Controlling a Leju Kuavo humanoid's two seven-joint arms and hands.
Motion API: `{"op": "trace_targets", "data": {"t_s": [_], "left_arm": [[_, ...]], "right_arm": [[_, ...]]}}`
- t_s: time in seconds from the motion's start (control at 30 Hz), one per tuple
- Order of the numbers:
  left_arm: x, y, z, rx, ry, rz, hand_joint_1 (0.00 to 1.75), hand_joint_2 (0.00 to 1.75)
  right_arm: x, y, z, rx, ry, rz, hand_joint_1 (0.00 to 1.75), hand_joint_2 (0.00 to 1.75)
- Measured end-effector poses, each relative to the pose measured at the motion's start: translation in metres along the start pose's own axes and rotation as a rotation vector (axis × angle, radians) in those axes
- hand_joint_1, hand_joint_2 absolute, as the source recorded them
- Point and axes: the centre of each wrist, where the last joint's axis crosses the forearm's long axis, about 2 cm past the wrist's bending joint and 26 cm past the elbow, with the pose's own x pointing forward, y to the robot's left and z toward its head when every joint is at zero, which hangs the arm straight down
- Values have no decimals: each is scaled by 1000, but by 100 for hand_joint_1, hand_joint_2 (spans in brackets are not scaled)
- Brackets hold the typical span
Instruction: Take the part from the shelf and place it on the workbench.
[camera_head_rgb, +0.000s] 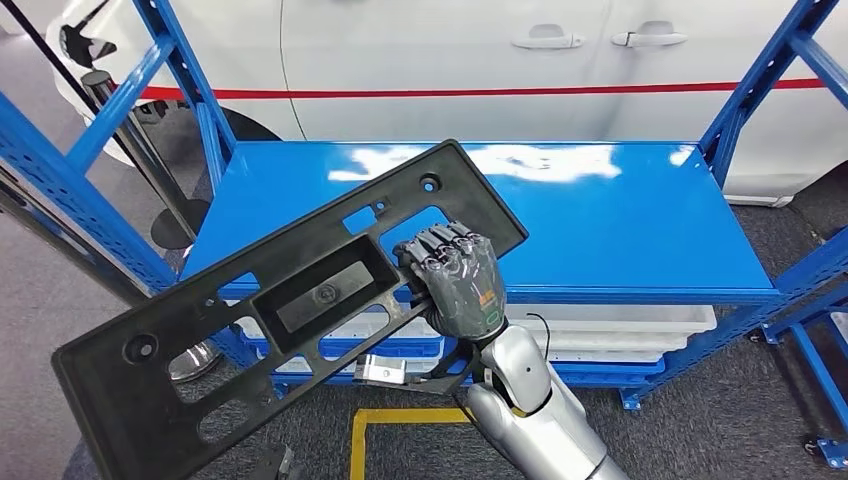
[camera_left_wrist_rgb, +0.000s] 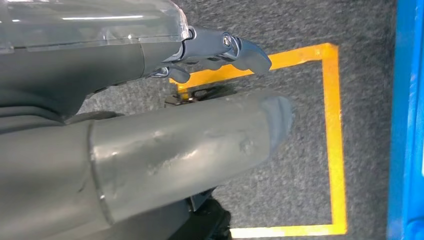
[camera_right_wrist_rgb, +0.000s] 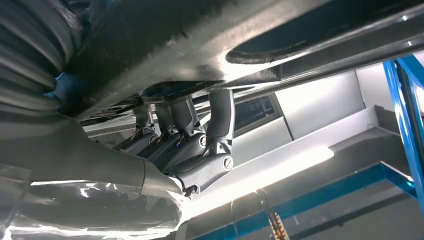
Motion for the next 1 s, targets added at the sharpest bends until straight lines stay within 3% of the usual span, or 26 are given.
{"op": "trace_targets", "data": {"t_s": [1.0], "left_arm": [[1, -2, 0, -31, 9, -43, 0, 0]], "right_arm": [[4, -2, 3, 2, -62, 12, 175, 175]]}}
